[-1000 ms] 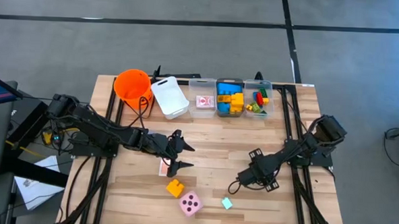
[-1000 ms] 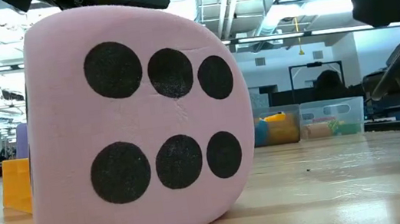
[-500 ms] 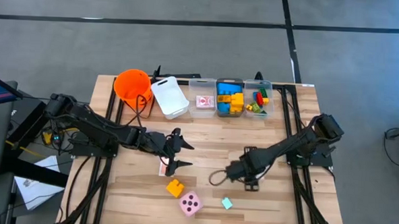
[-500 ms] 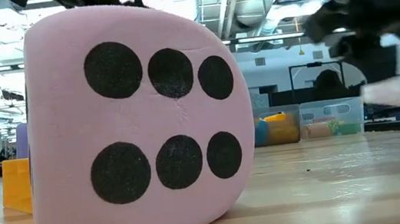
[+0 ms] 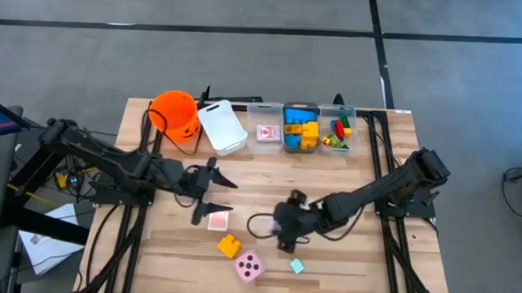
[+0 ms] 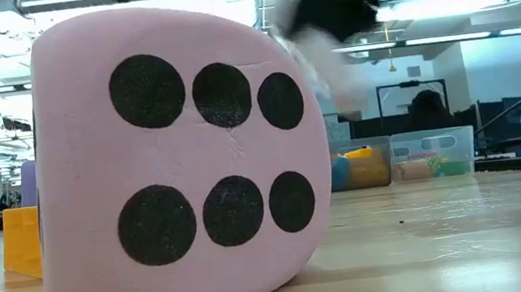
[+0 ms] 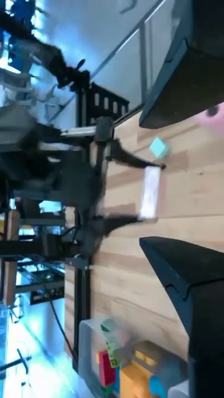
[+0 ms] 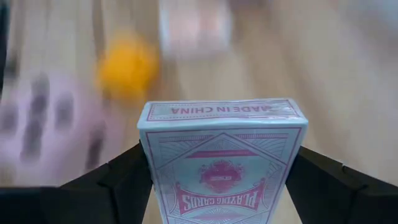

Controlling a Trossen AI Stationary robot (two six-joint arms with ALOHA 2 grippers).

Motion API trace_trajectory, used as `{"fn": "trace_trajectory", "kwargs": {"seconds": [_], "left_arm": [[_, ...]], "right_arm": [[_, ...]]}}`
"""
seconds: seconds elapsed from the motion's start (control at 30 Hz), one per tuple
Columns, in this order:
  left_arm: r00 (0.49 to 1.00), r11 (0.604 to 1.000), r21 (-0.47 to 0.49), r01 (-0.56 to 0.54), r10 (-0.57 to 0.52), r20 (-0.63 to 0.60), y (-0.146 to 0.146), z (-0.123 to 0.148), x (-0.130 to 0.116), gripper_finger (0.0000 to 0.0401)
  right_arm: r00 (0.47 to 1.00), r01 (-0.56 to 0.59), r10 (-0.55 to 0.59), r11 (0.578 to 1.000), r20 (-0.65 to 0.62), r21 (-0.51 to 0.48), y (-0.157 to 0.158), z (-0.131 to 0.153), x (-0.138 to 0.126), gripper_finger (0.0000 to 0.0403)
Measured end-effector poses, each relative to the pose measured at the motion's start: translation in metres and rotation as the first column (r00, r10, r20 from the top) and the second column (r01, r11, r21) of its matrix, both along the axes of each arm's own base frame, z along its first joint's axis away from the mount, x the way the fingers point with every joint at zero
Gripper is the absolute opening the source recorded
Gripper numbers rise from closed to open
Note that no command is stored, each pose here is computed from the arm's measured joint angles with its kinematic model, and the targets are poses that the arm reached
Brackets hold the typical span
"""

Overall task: Pick & Place Toys
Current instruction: Put the red deck of cards into the left transparent bin

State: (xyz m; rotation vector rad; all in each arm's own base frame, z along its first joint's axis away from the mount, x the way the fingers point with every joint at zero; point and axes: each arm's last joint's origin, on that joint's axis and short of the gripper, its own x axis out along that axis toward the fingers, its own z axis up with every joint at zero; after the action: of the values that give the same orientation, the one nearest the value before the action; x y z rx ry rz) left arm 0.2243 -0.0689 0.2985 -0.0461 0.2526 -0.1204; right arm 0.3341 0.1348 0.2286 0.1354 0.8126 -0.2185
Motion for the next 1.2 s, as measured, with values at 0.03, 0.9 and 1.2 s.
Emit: {"fn": "trace_trajectory", "kwargs": {"seconds": [0.03,0.9,1.2], "left_arm": [[1.000,1.000,0.004,0.002,-0.002,-0.005,-0.001,0.001,-0.004,0.0292],[0.983,0.982,0.073,-0.172,0.175,-0.048,-0.014,-0.002,-0.022,0.0292],[0.983,0.982,0.075,-0.172,0.177,-0.056,-0.014,-0.003,-0.023,0.0292]], "right_arm": [[0.996,0.028,-0.022,0.997,0.082,-0.066,0.000,0.005,0.004,0.0300],[0.701,0.631,-0.564,0.776,0.436,-0.012,-0.264,0.034,0.034,0.0300],[0.691,0.615,-0.606,0.779,0.394,0.122,-0.283,0.030,0.026,0.0337]]}}
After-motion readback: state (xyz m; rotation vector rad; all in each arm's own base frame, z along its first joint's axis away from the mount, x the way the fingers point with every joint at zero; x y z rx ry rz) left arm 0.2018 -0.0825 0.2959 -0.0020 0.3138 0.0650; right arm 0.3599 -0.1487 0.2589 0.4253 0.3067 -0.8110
